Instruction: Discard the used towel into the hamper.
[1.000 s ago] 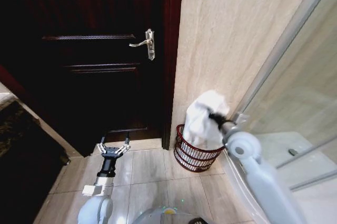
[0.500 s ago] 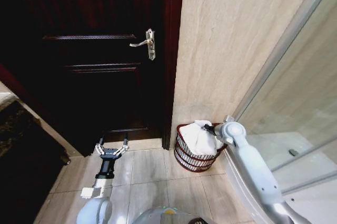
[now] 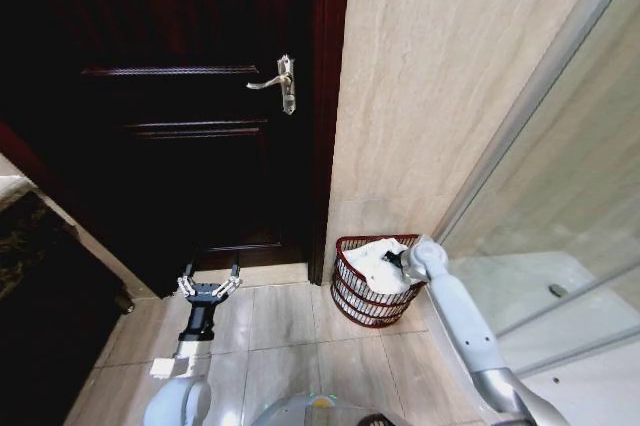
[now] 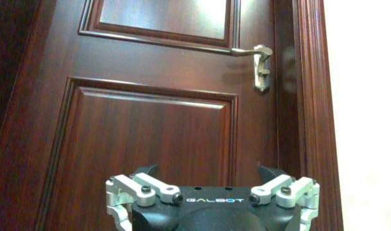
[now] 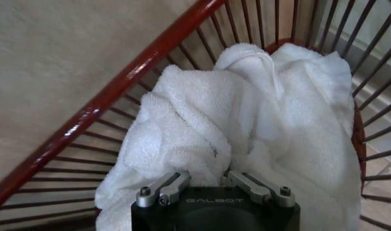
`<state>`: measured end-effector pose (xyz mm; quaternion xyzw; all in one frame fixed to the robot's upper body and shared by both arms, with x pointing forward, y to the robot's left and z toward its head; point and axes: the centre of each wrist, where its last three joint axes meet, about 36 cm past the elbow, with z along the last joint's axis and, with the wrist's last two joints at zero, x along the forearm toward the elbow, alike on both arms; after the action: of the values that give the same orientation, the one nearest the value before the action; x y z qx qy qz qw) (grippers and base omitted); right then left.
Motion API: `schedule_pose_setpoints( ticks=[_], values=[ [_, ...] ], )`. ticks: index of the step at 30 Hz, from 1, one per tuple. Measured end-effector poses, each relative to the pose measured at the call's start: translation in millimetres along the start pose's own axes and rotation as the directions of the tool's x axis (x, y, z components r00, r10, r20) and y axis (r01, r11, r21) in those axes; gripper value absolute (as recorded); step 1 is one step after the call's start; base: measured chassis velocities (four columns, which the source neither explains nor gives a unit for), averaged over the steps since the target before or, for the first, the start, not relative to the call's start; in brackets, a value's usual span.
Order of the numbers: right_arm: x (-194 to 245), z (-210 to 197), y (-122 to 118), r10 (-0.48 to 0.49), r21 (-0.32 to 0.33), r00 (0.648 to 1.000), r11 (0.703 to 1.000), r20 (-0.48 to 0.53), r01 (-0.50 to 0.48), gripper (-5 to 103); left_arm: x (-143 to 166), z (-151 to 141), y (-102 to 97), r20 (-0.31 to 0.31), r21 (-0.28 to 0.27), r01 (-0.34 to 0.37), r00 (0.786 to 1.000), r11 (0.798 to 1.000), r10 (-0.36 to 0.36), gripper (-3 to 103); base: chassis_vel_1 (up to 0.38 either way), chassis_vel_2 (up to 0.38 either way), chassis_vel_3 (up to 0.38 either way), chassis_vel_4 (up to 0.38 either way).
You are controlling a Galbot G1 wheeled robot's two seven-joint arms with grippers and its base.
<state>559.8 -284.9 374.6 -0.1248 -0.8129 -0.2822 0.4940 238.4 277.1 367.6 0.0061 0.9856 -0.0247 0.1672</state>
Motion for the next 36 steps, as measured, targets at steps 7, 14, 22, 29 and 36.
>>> schedule_pose_setpoints(
  ticks=[7,14,22,29,36],
  values=[
    [18.2,-7.5,6.0,-0.015,0.014,0.999,1.000,0.043,0.014,20,-1.9,4.2,0.8,-0.008,0.003,-0.002,1.000,1.000,0.002,100,0.000,0.000,0.000,0.000],
    [90.5,-0.1,2.3,-0.029,0.088,0.975,0.996,0.219,0.010,47,-2.8,9.3,-1.1,-0.010,0.013,-0.004,1.000,1.000,0.004,100,0.000,0.000,0.000,0.000],
    [159.6,36.3,-1.3,-0.118,0.175,0.947,0.982,0.298,0.068,80,-0.2,12.6,3.9,-0.010,0.017,-0.004,1.000,1.000,0.004,100,0.000,0.000,0.000,0.000],
    [206.0,93.8,9.0,-0.211,0.271,0.944,0.952,0.255,0.140,98,0.8,12.6,5.9,-0.011,0.021,-0.001,1.000,1.000,0.002,100,0.000,0.000,0.000,0.000],
    [197.5,111.4,-0.8,-0.173,0.251,0.974,0.959,0.146,0.133,100,1.1,12.4,9.5,-0.011,0.018,-0.001,1.000,1.000,0.001,100,0.000,0.000,0.000,0.000]
  ],
)
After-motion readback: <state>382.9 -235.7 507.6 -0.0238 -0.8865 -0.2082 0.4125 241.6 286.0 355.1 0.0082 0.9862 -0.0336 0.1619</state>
